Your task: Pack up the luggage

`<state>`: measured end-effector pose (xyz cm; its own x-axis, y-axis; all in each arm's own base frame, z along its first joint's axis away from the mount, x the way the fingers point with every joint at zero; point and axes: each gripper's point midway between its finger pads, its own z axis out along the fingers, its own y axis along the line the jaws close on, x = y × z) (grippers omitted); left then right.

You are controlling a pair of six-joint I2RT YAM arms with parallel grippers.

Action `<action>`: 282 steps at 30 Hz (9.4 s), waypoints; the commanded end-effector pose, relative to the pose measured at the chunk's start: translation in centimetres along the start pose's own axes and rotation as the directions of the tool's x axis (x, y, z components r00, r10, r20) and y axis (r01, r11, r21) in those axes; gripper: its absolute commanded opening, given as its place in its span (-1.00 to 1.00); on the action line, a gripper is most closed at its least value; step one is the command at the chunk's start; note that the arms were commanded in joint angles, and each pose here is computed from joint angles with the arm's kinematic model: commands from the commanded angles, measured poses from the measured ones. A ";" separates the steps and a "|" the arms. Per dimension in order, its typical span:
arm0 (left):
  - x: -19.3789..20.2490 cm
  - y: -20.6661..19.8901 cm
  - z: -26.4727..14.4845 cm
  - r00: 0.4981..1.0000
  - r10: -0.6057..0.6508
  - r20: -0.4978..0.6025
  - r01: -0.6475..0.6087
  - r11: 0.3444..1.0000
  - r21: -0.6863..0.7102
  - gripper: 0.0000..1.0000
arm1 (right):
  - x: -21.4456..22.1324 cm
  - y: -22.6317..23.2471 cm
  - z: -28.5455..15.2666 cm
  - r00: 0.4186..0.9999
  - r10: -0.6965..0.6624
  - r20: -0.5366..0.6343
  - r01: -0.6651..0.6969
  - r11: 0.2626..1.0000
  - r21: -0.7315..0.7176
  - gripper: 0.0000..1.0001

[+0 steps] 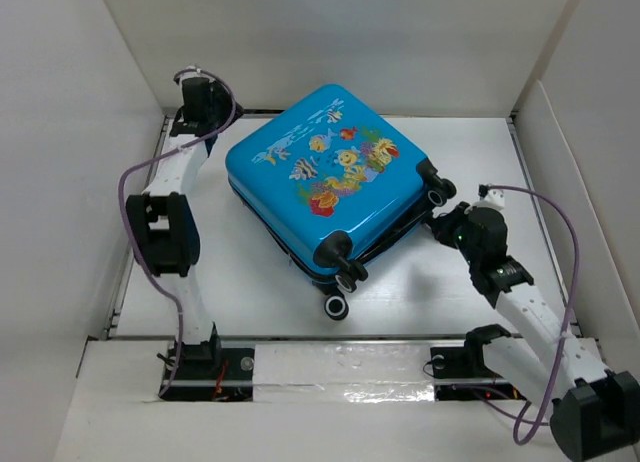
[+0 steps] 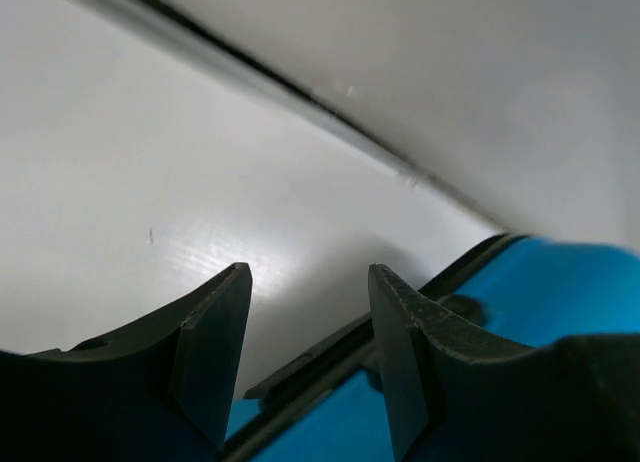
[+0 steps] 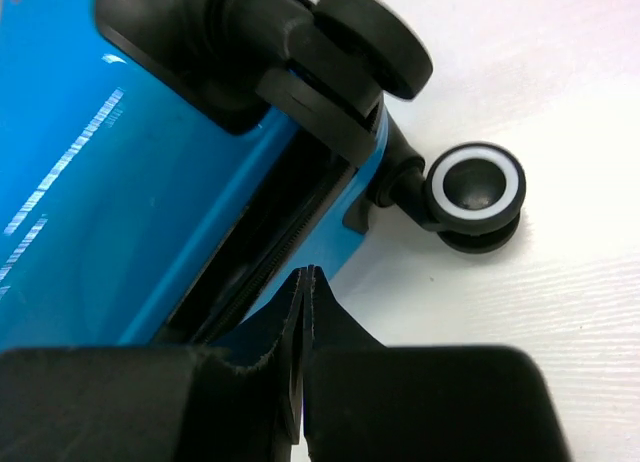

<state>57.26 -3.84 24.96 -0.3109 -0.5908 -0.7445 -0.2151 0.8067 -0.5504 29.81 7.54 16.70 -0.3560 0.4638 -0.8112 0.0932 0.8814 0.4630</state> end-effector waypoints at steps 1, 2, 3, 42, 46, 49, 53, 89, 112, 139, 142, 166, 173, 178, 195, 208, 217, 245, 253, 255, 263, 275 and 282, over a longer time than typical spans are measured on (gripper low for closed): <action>4.2 -0.3 1.0 0.978 0.057 -0.200 -0.040 0.995 0.087 -0.04 | 0.8 0.9 1.5 0.999 -0.011 -0.042 0.010 0.999 -0.031 -0.93; 4.8 0.0 1.4 0.976 0.051 -0.211 -0.034 0.996 0.084 -0.04 | 1.1 1.0 1.9 0.998 -0.014 -0.054 0.012 0.999 -0.032 -0.92; 5.2 0.9 1.9 0.975 0.039 -0.219 -0.024 0.997 0.067 -0.04 | 1.4 1.0 2.2 0.997 -0.018 -0.070 0.015 0.999 -0.032 -0.92; 23.1 2.4 -26.4 0.992 -0.120 -0.041 0.127 0.957 0.262 -0.18 | -13.6 24.8 17.4 0.959 -0.282 0.009 0.246 0.823 -0.512 0.51; 21.5 1.4 -27.1 0.994 -0.112 -0.007 0.109 0.950 0.292 -0.34 | -19.6 19.2 12.8 0.967 -0.190 0.169 0.236 0.920 -0.313 0.73; 20.6 1.0 -27.2 0.991 -0.129 0.019 0.117 0.946 0.301 -0.54 | -19.5 14.6 7.0 0.963 -0.116 0.242 0.167 0.964 -0.205 0.29; 19.4 2.1 -27.0 0.987 -0.139 0.084 0.114 0.961 0.251 -0.82 | -14.5 8.0 2.8 0.964 -0.019 0.265 0.047 0.994 -0.100 -1.00; 10.2 1.5 1.3 0.960 -0.066 -0.270 0.119 0.975 0.185 0.13 | -1.9 1.4 11.2 0.994 0.098 -0.052 -0.105 0.985 -0.135 -0.91; 9.5 8.5 -13.4 0.931 -0.330 0.158 0.327 0.944 0.047 0.20 | -7.8 4.7 16.8 0.997 0.015 -0.075 -0.032 0.974 -0.226 -0.27; 21.3 -2.1 -35.0 0.990 0.082 -0.114 0.012 0.763 0.647 -1.00 | 6.5 4.2 -3.7 0.998 -0.067 -0.019 0.039 0.767 -0.640 -0.36; 24.5 1.0 -34.5 0.978 0.039 -0.206 0.094 0.798 0.595 -1.00 | 6.8 4.0 -2.7 0.997 -0.080 -0.022 0.049 0.785 -0.618 -0.36; 30.8 1.9 -29.0 0.940 -0.014 -0.341 0.193 0.846 0.497 0.08 | 7.6 7.1 0.1 0.972 -0.223 0.070 0.213 0.723 -0.658 0.06; 31.3 2.4 -28.7 0.940 -0.017 -0.340 0.193 0.848 0.494 0.04 | 7.4 8.7 0.1 0.958 -0.258 0.127 0.269 0.652 -0.709 -0.14; 31.1 2.2 -28.5 0.946 -0.029 -0.324 0.197 0.843 0.501 0.01 | 7.8 9.5 -0.1 0.955 -0.264 0.132 0.274 0.628 -0.729 -0.34; 32.3 -0.4 -28.8 0.940 -0.005 -0.342 0.204 0.810 0.550 -0.01 | 9.4 9.4 -0.9 0.977 -0.186 0.104 0.208 0.728 -0.653 -1.00; 31.9 -6.4 -27.8 0.960 -0.011 -0.280 0.186 0.773 0.607 0.01 | 15.9 9.1 -7.7 0.972 -0.185 -0.143 0.073 0.820 -0.568 -1.00; 32.0 -8.3 -26.8 0.965 -0.004 -0.262 0.170 0.771 0.614 0.01 | 19.7 12.6 -12.5 0.923 -0.317 -0.220 0.117 0.772 -0.624 -1.00; 10.9 -1.7 -25.3 0.964 -0.120 0.239 0.057 0.965 0.257 0.32 | 18.9 22.1 -7.9 0.943 -0.301 -0.143 0.172 0.808 -0.564 -1.00; 2.2 5.2 -16.6 0.917 -0.311 0.249 0.283 0.949 0.140 0.38 | 18.3 22.5 -8.0 0.935 -0.330 -0.129 0.203 0.797 -0.568 -1.00; 3.1 6.6 -12.7 0.946 -0.286 0.149 0.277 0.958 0.079 0.36 | 18.4 22.7 -8.0 0.933 -0.337 -0.124 0.210 0.792 -0.574 -1.00; 10.8 4.1 -8.1 0.974 -0.202 -0.105 0.213 0.971 0.107 0.33 | 19.5 25.8 -7.8 0.916 -0.390 -0.095 0.255 0.749 -0.611 -1.00; 17.7 0.6 -12.1 0.965 -0.099 -0.245 0.163 0.952 0.258 0.32 | 19.3 35.9 -7.1 0.895 -0.444 0.049 0.334 0.592 -0.734 -1.00; 20.6 1.3 -13.1 0.938 -0.069 -0.341 0.178 0.938 0.298 0.33 | 19.2 41.9 -7.4 0.889 -0.445 0.106 0.336 0.479 -0.811 -1.00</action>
<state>43.37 -8.92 18.75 -0.2978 -0.7395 -0.6037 -0.0611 0.6459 -0.7610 23.08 45.62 12.50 -0.3641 -0.1891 -0.9120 -0.6515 0.7514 0.1043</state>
